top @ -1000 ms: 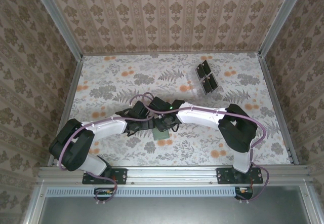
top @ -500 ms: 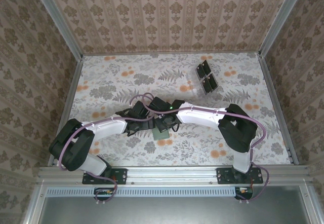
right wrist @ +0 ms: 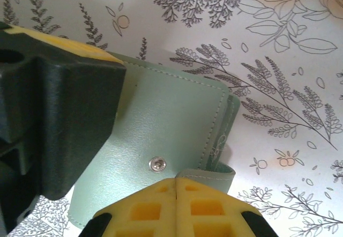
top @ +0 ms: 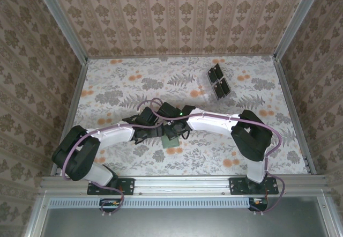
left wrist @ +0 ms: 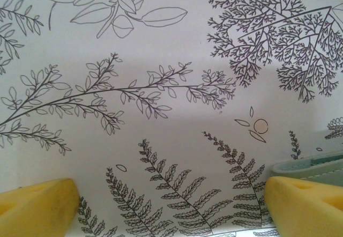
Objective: Put the credit cards into the card holder
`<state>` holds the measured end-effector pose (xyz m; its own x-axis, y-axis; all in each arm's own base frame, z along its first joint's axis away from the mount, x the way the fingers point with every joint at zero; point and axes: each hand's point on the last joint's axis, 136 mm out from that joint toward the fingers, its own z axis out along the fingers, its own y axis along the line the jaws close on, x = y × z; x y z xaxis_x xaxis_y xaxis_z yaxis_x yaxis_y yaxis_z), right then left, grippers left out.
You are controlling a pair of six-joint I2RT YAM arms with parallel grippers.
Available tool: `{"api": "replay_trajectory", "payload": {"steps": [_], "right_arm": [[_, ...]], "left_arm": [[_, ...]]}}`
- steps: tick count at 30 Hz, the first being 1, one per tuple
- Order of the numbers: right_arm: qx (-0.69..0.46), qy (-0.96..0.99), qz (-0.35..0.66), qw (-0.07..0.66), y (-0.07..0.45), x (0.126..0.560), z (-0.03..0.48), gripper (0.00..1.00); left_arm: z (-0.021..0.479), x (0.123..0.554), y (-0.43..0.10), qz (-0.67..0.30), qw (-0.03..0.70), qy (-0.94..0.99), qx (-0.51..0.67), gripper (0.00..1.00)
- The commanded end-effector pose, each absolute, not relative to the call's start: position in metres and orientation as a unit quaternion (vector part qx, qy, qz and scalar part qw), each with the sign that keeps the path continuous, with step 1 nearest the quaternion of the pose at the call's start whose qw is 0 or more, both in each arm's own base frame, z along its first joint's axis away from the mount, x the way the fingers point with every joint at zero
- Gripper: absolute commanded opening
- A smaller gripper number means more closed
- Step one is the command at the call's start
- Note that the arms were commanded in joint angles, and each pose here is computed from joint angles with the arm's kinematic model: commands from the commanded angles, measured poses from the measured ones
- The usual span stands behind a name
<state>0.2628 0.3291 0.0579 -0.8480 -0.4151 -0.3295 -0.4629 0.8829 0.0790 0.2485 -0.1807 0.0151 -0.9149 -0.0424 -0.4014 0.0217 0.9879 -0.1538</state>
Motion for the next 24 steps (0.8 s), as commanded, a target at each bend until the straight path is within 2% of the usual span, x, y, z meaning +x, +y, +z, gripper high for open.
{"api": "replay_trajectory", "payload": {"steps": [1,24], "right_arm": [[-0.231,0.955,0.101,0.157,0.343,0.266,0.066,0.00],[-0.234,0.956,0.113,0.136,0.354,0.264,0.045,0.00]], "left_arm": [[-0.028,0.199,-0.179,-0.088,0.092,0.992,0.003,1.00],[-0.030,0.199,-0.179,-0.087,0.090,0.992,0.002,1.00]]}}
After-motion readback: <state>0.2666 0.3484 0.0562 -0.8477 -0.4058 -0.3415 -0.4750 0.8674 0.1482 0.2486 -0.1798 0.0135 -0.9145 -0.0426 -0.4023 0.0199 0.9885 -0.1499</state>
